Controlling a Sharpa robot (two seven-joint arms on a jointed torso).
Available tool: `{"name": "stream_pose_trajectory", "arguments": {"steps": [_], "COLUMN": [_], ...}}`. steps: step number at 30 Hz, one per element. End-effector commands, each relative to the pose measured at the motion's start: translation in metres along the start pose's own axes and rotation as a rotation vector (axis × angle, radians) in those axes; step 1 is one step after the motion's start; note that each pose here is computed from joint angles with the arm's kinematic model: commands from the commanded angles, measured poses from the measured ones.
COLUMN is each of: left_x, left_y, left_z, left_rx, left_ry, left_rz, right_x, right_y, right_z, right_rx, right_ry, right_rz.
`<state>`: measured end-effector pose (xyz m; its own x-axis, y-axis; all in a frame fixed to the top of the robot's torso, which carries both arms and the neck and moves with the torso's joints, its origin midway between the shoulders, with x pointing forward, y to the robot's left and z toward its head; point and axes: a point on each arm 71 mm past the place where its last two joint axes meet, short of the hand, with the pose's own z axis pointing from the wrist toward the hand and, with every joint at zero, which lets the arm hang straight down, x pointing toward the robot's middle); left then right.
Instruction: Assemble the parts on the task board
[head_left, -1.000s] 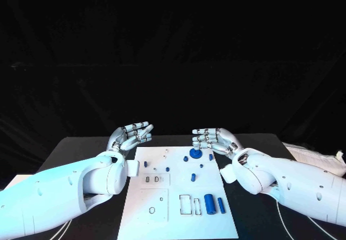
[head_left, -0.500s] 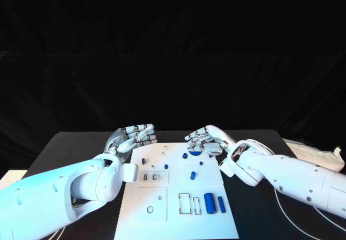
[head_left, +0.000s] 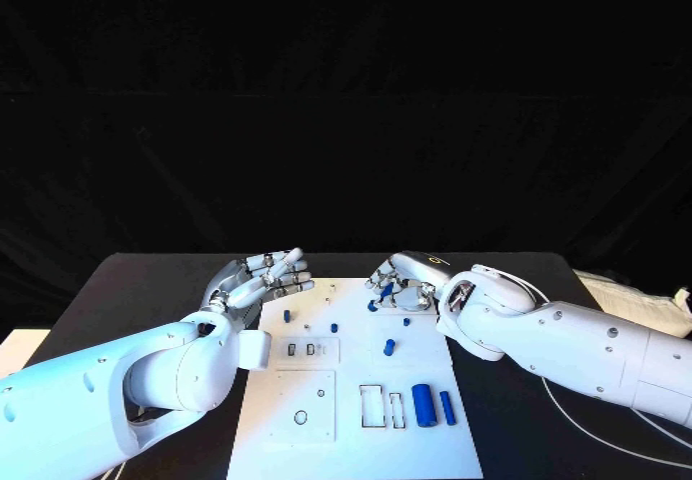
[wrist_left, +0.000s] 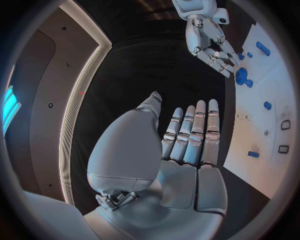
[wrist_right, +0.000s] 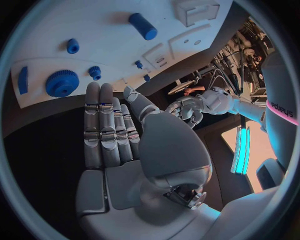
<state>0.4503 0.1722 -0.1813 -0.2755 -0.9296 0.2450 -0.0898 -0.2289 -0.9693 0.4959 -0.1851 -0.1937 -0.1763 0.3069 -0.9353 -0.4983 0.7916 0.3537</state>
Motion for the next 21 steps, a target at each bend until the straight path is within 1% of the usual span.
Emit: {"name": "stream_pose_trajectory", "arguments": {"steps": [1, 6, 9, 18, 21], "left_x": [0.0045, 0.0051, 0.0060, 0.0079, 0.0079], "left_y": [-0.0022, -0.0050, -0.0065, -0.0096, -0.0104], "left_z": [-0.0016, -0.0048, -0.0065, -0.0098, -0.0103], "left_rx": [0.001, 0.003, 0.003, 0.002, 0.003], "left_ry": [0.037, 0.044, 0.049, 0.056, 0.056], "left_rz": [-0.035, -0.039, -0.042, -0.044, -0.044], "right_x": [-0.001, -0.009, -0.012, -0.011, -0.009], "right_y": [-0.001, 0.001, 0.000, -0.002, -0.002], "right_z": [0.001, 0.003, 0.004, 0.008, 0.009], "right_rx": [0.039, 0.049, 0.056, 0.052, 0.059], "right_ry": [0.022, 0.022, 0.037, 0.076, 0.106], "right_rz": [-0.147, -0.191, -0.213, -0.227, -0.247]}}
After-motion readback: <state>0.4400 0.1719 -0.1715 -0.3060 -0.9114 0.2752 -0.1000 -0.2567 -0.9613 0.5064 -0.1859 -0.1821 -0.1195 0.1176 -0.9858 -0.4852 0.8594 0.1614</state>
